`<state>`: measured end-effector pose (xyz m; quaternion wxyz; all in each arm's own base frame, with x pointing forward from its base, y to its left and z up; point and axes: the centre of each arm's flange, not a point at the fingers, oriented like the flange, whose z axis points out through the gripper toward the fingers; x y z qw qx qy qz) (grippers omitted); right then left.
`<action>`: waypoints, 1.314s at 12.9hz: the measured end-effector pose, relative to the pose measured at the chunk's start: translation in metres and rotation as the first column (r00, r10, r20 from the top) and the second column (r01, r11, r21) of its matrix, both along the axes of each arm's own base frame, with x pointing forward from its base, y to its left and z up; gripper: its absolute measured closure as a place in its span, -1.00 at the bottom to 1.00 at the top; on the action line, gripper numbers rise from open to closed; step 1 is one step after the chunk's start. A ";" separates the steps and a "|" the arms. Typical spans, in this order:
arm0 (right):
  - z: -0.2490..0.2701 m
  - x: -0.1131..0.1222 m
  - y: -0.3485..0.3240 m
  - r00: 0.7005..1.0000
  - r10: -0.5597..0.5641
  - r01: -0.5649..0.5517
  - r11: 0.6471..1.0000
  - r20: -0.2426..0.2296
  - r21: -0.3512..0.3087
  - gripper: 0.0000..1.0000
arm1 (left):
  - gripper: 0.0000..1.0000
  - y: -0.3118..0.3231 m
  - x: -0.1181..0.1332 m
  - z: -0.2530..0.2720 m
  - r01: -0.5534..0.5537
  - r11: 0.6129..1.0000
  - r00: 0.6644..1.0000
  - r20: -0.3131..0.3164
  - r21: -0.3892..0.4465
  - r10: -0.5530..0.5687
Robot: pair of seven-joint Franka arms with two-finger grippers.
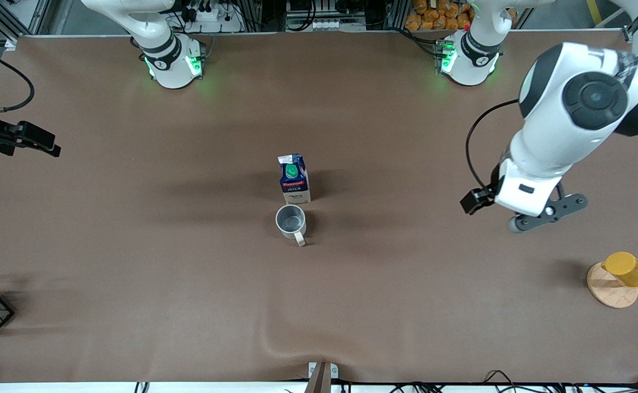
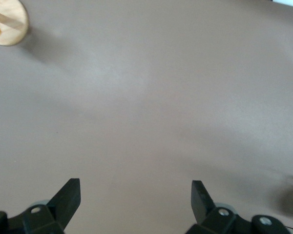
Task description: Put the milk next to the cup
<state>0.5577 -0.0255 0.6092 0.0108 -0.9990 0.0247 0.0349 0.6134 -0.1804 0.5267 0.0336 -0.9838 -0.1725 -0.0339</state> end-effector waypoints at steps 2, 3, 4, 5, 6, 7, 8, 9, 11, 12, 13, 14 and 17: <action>0.000 0.000 0.000 1.000 0.000 0.000 1.000 0.000 0.000 -1.00 | -1.00 0.008 -0.011 0.008 0.035 0.999 0.999 0.003 0.016 -0.035; 0.000 0.000 0.000 1.000 0.000 0.000 1.000 0.000 0.000 -1.00 | -1.00 0.019 -0.014 0.014 0.069 0.997 0.998 0.004 0.023 -0.069; 0.000 0.000 0.000 1.000 0.000 0.000 1.000 0.000 0.000 -1.00 | -1.00 0.035 -0.016 0.020 0.113 0.993 0.994 0.001 0.015 -0.113; 0.000 0.000 0.000 1.000 0.000 0.000 1.000 -0.001 0.000 -1.00 | -1.00 0.054 -0.018 0.028 0.157 0.988 0.988 -0.007 -0.004 -0.157; 0.000 0.000 0.000 1.000 0.000 0.000 1.000 -0.001 0.000 -1.00 | -1.00 0.075 -0.022 0.034 0.195 0.981 0.981 -0.017 -0.011 -0.195; 0.000 0.000 0.000 1.000 0.000 0.000 1.000 -0.001 0.000 -1.00 | -1.00 0.093 -0.026 0.042 0.240 0.971 0.970 -0.019 -0.017 -0.241; 0.000 0.000 0.000 1.000 0.000 0.000 1.000 -0.001 0.000 -1.00 | -1.00 0.107 -0.031 0.050 0.280 0.959 0.960 -0.016 -0.038 -0.281; 0.000 0.000 0.000 1.000 0.000 0.000 1.000 -0.001 0.000 -1.00 | -1.00 0.119 -0.037 0.059 0.294 0.953 0.955 -0.015 -0.076 -0.296; 0.000 0.000 0.000 1.000 0.000 0.000 1.000 -0.003 0.000 -1.00 | -1.00 0.139 -0.048 0.074 0.296 0.948 0.953 -0.035 -0.114 -0.302; -0.001 -0.001 0.000 1.000 0.000 0.000 1.000 -0.006 0.000 -1.00 | -1.00 0.141 -0.051 0.081 0.317 0.941 0.945 -0.040 -0.115 -0.324; -0.001 -0.001 0.000 1.000 0.000 0.000 1.000 -0.007 0.000 -1.00 | -1.00 0.141 -0.052 0.085 0.345 0.931 0.935 -0.040 -0.115 -0.352; -0.001 -0.001 0.000 1.000 0.000 0.000 1.000 -0.008 0.000 -1.00 | -1.00 0.140 -0.052 0.085 0.367 0.923 0.927 -0.040 -0.115 -0.373; -0.001 -0.001 0.000 1.000 0.000 0.000 1.000 -0.010 0.000 -1.00 | -1.00 0.141 -0.052 0.083 0.393 0.914 0.915 -0.055 -0.096 -0.399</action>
